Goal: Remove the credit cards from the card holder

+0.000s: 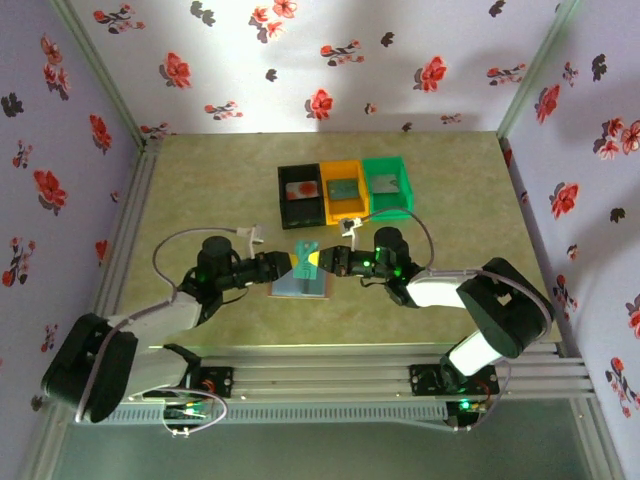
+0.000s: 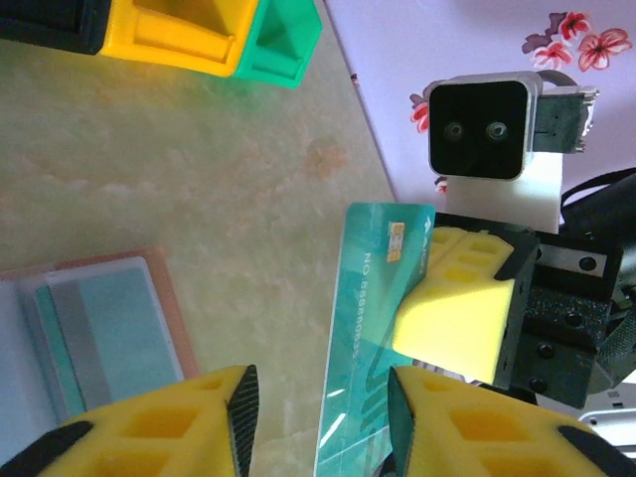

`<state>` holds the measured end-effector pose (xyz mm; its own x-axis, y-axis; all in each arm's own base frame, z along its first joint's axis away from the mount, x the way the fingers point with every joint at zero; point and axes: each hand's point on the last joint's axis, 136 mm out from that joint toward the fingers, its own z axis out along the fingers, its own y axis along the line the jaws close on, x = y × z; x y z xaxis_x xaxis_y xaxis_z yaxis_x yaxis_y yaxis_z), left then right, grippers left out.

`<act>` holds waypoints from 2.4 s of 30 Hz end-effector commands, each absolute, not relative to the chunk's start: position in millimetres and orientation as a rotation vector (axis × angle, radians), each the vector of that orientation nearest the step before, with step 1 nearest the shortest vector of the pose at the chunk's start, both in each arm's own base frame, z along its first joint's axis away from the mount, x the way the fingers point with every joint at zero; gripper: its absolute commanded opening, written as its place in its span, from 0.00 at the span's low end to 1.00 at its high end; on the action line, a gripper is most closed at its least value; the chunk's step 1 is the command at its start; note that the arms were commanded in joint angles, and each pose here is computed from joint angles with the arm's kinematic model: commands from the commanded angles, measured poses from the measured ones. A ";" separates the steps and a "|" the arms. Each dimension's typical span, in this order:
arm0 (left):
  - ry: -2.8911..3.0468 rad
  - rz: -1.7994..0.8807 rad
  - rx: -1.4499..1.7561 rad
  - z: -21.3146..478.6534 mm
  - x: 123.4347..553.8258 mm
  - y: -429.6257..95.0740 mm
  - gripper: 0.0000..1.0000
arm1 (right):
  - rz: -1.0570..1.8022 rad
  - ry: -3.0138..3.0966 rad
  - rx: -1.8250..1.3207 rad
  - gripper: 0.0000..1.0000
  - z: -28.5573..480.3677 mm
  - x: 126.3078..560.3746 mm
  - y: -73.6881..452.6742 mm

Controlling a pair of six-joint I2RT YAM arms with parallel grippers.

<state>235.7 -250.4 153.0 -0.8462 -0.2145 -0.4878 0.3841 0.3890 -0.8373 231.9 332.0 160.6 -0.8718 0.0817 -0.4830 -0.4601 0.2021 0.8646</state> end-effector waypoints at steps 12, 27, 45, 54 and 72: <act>1.961 -1.609 0.106 178.3 229.2 -248.0 0.66 | 1.788 1.756 -0.034 0.00 205.0 266.9 298.9; 1.751 -1.738 0.100 220.3 237.4 -287.7 0.72 | 1.732 1.658 0.069 0.00 225.5 273.6 285.5; 1.685 -1.749 0.100 240.6 248.4 -308.7 0.50 | 1.744 1.635 0.041 0.00 233.8 265.7 287.6; 1.680 -1.748 0.090 241.8 250.8 -309.3 0.23 | 1.744 1.635 0.046 0.00 233.2 264.7 286.4; 1.701 -1.729 0.059 234.8 258.7 -302.5 0.00 | 1.737 1.682 0.039 0.17 228.9 264.7 285.8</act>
